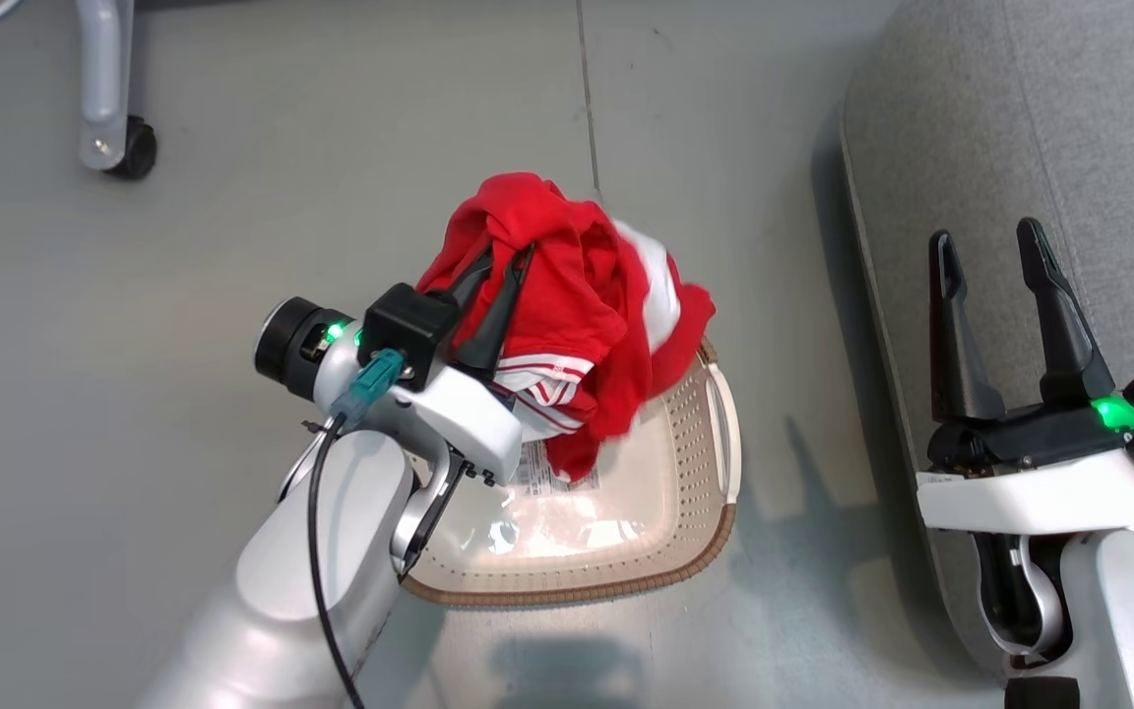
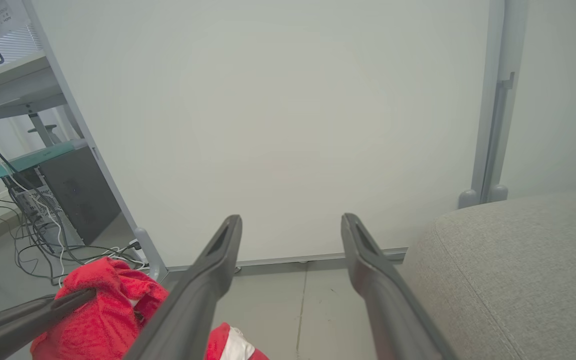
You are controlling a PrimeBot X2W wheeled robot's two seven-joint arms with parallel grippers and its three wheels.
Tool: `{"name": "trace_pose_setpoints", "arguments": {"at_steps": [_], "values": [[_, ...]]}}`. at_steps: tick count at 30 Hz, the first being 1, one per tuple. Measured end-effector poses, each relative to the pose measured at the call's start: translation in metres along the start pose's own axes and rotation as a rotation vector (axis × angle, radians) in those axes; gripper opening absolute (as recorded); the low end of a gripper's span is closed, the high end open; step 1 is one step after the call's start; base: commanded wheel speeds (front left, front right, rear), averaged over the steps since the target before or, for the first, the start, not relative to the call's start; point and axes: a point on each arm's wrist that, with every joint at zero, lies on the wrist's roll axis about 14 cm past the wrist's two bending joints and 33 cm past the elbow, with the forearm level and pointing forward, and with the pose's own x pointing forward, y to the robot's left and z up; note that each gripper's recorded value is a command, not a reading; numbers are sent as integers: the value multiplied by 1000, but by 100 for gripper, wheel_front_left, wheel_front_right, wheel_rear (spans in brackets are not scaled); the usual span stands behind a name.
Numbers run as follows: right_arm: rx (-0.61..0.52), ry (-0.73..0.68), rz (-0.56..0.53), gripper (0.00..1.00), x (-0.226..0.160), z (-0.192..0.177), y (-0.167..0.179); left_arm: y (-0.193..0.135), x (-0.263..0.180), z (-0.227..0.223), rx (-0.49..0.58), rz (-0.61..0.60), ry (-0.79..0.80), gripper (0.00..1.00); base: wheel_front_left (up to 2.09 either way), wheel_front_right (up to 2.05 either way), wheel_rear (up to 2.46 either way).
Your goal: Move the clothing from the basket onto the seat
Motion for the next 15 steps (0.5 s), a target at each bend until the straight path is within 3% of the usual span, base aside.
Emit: {"name": "trace_pose_setpoints", "arguments": {"at_steps": [15], "values": [[-8, -27, 4, 100, -31, 25, 9, 8, -58, 128, 9, 84, -336, 0, 0, 0, 0]]}}
